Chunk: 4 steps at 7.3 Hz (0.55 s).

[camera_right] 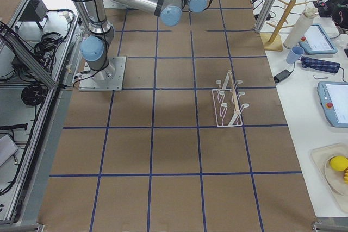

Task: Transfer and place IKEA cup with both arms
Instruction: 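Open the right gripper and withdraw it while the left gripper holds the cup, then lower the cup with the left gripper onto the white tray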

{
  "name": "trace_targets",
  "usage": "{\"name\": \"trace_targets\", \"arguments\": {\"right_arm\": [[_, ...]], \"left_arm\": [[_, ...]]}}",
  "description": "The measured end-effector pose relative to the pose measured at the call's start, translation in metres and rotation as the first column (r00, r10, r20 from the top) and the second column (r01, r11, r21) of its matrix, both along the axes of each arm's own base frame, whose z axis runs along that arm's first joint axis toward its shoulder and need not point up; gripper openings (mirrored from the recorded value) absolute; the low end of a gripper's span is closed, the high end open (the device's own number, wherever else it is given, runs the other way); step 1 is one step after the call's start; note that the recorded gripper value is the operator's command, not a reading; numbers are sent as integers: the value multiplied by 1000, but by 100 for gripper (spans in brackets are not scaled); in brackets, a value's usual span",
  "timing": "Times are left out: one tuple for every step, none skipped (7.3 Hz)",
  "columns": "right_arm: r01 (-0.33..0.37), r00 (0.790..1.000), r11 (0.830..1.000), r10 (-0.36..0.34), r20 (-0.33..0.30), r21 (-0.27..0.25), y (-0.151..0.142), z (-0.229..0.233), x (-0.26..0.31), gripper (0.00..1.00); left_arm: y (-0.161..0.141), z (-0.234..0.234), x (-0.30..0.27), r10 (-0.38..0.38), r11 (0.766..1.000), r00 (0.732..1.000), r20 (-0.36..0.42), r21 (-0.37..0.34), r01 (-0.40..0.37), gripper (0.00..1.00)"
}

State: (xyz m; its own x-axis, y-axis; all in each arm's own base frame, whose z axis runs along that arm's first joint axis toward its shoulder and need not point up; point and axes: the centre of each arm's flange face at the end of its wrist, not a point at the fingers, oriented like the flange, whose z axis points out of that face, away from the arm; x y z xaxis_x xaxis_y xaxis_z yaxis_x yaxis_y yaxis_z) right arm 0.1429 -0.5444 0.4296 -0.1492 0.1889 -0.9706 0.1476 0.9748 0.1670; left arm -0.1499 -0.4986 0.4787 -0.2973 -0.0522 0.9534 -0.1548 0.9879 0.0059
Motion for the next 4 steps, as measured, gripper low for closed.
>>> {"name": "trace_targets", "arguments": {"right_arm": [[-7, 995, 1000, 7, -95, 7, 1, -5, -11, 100], [-18, 980, 1000, 22, -197, 21, 6, -5, -17, 100], [-11, 953, 998, 30, -302, 66, 15, 1, -20, 100], [19, 910, 993, 32, -413, 118, 24, 7, -25, 100]], "left_arm": [[1, -5, 2, 11, 999, 996, 83, 39, -14, 0], [3, -12, 6, 20, 997, 979, 203, 71, -35, 0], [3, -21, 13, 23, 994, 940, 342, 94, -58, 0], [3, -32, 23, 19, 990, 880, 475, 112, -81, 0]]}}
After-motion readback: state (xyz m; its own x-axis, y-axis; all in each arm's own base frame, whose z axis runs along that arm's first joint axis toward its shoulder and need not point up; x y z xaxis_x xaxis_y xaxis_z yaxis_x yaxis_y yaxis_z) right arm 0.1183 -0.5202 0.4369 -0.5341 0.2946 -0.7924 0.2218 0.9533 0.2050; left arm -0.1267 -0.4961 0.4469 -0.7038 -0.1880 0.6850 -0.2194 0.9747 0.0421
